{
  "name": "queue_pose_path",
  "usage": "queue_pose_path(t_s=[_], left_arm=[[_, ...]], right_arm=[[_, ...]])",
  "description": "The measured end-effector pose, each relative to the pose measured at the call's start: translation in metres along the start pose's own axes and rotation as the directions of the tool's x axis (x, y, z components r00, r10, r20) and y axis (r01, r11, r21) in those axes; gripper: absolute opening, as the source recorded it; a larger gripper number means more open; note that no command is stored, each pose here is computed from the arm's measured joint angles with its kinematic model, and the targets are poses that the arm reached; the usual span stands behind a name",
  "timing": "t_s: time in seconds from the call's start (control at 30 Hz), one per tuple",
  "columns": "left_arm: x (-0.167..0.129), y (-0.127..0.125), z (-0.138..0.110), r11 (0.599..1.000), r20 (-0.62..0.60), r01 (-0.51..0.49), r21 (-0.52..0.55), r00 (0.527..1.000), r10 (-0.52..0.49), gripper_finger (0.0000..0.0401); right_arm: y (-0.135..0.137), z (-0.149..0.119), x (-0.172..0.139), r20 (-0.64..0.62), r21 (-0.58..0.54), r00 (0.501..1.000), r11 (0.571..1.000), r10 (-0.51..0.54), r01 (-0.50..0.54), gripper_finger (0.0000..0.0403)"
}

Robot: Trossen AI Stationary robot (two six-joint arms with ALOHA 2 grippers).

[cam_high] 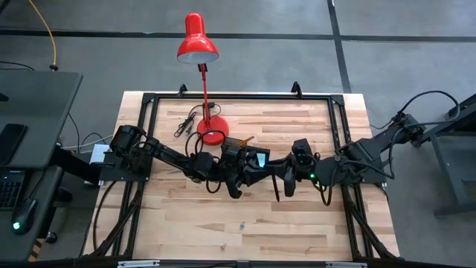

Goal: Pick and place office supplies into organizer
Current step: Put the black pen into the black desk organizer

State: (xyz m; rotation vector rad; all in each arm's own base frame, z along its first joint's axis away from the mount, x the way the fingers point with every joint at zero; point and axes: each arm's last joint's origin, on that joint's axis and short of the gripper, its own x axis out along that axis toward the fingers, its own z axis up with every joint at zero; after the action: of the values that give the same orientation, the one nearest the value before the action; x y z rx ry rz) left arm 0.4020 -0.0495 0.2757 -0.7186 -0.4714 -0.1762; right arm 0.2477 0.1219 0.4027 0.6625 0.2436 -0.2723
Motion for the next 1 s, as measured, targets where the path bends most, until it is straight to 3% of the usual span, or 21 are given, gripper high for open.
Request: queue_pose_path(t_s=[0.33,0.47,0.67,0.73,0.87,1.0], left_arm=[[0.0,-0.001,-0.001,0.998,-0.061,0.064,-0.013,0.996,-0.065,0.0001],[-0.015,-0.001,-0.011,0.995,-0.079,0.09,-0.029,0.993,-0.092,0.0001],[-0.077,0.007,-0.035,0.995,0.037,-0.077,-0.066,0.996,0.079,0.0001],[-0.094,0.008,-0.04,0.99,0.012,-0.128,-0.049,0.992,0.129,0.0001],[-0.107,-0.004,-0.029,0.991,0.023,-0.129,-0.019,0.991,0.13,0.0001],[-0.111,-0.013,-0.012,0.986,0.078,-0.141,0.091,0.988,0.134,0.0001]], right_arm=[[-0.002,0.004,-0.003,0.023,-0.033,1.0,0.999,-0.012,0.012,0.0009],[-0.009,0.011,-0.011,0.055,-0.047,0.997,0.997,-0.058,0.061,0.0009],[-0.02,0.012,-0.028,0.02,-0.067,0.993,0.991,-0.113,0.114,0.0009],[-0.022,0.009,-0.03,0.008,-0.078,0.991,0.988,-0.135,0.135,0.0009],[-0.025,0.012,-0.023,0.008,-0.105,0.989,0.983,-0.148,0.148,0.0009],[-0.026,0.012,0.001,-0.052,-0.146,0.99,0.981,-0.134,0.126,0.0009]])
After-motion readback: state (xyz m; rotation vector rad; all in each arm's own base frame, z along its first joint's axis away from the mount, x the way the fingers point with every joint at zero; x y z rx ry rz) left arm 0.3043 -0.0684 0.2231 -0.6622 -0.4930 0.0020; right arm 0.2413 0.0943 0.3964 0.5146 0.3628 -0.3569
